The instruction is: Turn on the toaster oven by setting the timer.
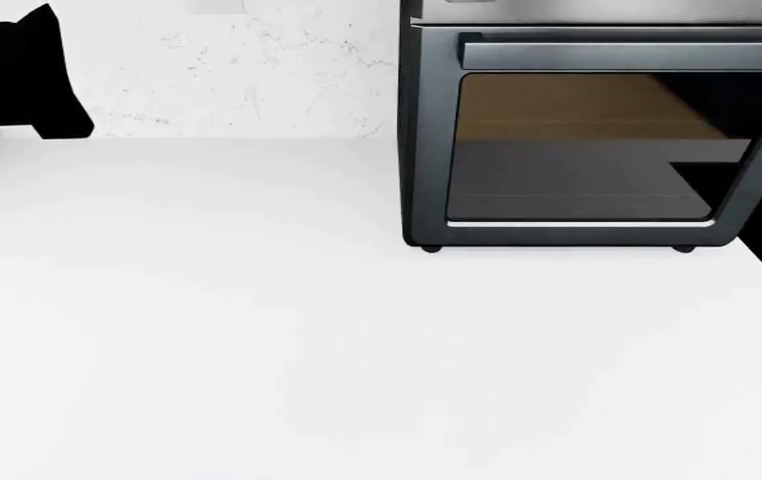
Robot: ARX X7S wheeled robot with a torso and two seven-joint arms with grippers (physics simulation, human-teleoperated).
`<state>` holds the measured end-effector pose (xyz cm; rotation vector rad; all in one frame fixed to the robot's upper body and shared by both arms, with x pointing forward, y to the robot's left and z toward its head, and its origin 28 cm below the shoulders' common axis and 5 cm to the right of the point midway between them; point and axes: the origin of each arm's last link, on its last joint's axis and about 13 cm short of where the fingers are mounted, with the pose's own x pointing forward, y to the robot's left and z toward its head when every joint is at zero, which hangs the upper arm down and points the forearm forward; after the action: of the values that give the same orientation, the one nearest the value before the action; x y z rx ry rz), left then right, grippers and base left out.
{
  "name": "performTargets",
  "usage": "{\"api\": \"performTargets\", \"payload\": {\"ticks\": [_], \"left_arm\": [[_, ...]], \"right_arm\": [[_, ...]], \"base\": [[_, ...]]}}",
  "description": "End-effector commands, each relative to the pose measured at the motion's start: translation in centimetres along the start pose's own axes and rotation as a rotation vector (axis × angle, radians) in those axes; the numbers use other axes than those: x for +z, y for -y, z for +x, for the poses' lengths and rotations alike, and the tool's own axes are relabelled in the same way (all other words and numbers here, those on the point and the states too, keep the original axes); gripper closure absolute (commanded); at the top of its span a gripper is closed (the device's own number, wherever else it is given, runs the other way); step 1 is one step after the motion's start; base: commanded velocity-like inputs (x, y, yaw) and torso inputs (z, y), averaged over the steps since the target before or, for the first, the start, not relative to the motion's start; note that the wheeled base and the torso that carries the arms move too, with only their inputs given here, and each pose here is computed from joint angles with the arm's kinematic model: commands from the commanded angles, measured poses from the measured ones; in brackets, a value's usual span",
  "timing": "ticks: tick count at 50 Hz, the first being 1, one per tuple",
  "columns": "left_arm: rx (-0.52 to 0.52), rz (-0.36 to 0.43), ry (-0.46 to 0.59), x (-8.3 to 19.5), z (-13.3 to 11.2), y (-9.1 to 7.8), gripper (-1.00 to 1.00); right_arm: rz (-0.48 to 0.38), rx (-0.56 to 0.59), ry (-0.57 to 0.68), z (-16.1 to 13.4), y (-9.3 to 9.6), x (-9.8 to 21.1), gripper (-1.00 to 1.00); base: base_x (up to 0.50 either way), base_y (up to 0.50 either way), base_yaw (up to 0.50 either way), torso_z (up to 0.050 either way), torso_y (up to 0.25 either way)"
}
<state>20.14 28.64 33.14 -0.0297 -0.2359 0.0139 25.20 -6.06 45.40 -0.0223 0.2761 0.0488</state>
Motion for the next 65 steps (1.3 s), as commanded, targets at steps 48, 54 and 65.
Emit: {"api": "performTargets", "payload": {"ticks": [48, 54, 65], "left_arm": [[0.003, -0.004, 0.0, 0.0, -0.2, -0.1, -1.0], [0.003, -0.004, 0.0, 0.0, -0.2, -0.1, -1.0], [0.003, -0.004, -0.001, 0.0, -0.1, -0.1, -1.0]], "right_arm": [[-0.058, -0.065, -0.018, 3.2, -1.3, 0.1, -1.0], [-0.056, -0.066, -0.023, 3.6, -1.3, 0.1, -1.0], [-0.056, -0.088, -0.022, 4.4, -1.2, 0.3, -1.0]], "base": [[0.0, 0.0, 0.0, 0.0, 0.0], [0.0, 0.0, 0.0, 0.0, 0.0], [0.0, 0.0, 0.0, 0.0, 0.0]]}}
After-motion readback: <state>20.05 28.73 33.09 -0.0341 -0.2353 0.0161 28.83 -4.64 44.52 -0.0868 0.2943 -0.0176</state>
